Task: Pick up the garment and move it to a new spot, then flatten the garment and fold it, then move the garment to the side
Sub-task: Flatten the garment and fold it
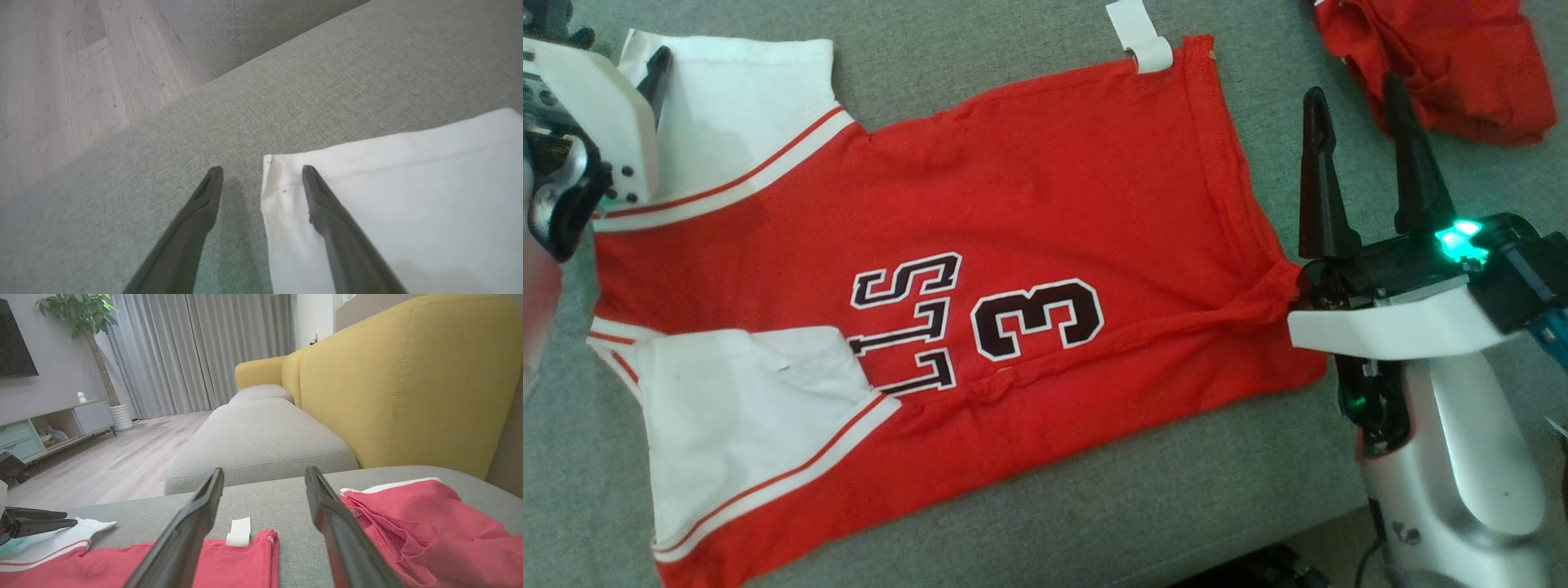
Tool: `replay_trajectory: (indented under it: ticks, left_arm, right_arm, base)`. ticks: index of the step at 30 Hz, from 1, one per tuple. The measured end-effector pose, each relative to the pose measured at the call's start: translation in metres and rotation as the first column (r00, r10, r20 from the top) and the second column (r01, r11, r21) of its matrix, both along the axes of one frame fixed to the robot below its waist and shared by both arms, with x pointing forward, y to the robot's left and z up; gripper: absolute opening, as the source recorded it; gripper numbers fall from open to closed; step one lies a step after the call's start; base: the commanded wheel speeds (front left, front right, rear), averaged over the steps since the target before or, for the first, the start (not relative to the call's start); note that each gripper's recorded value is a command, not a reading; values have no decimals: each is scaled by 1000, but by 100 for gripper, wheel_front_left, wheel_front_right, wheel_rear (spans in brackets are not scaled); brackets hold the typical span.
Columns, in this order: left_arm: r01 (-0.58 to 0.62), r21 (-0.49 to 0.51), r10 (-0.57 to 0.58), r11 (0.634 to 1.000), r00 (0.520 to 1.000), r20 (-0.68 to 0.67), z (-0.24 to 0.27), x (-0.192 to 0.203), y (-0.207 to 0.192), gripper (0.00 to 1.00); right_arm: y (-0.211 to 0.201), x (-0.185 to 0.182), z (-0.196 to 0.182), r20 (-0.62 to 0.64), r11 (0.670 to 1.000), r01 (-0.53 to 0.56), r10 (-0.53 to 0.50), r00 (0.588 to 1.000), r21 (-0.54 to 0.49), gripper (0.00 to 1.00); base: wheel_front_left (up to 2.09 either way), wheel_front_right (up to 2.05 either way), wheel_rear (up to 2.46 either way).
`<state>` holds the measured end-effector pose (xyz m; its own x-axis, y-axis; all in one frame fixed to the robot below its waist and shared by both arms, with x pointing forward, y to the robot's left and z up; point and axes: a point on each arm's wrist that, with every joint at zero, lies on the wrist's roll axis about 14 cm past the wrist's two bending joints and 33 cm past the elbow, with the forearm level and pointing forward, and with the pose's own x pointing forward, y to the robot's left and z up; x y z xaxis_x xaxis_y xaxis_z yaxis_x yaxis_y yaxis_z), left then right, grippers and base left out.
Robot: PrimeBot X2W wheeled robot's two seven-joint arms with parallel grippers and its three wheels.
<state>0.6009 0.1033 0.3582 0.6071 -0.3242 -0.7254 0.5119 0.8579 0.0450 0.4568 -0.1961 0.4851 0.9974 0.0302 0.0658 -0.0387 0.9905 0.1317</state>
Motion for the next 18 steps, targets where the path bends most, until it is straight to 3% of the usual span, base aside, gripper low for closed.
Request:
replay_trajectory:
  ticks: [1, 2, 3, 10, 18]
  left_arm:
    - [1, -5, -1, 1000, 1000, -17, -1, -2, -2, 82]
    - [4, -8, -4, 1000, 999, -33, -2, -5, -4, 27]
    - [8, -15, -9, 1000, 999, -48, -3, -8, -6, 0]
    - [9, -41, -10, 999, 999, -37, 6, -15, -7, 0]
    - [-35, -173, 72, 984, 974, 214, 66, -9, -6, 0]
  right_arm:
    - [0, 0, 0, 0, 1000, 1, -1, 1000, 0, 100]
    - [-1, 0, 0, -1, 1000, 2, -2, 1000, 0, 100]
    - [-2, -1, 0, -2, 1000, 5, -5, 1000, 0, 100]
    - [-4, -1, 6, 12, 1000, 12, -12, 1000, -7, 100]
    - [2, 1, 18, 38, 996, -5, 8, 999, -92, 100]
  base:
    - [0, 0, 0]
    - [0, 0, 0]
    - [0, 0, 0]
    - [0, 0, 0]
    - [0, 0, 0]
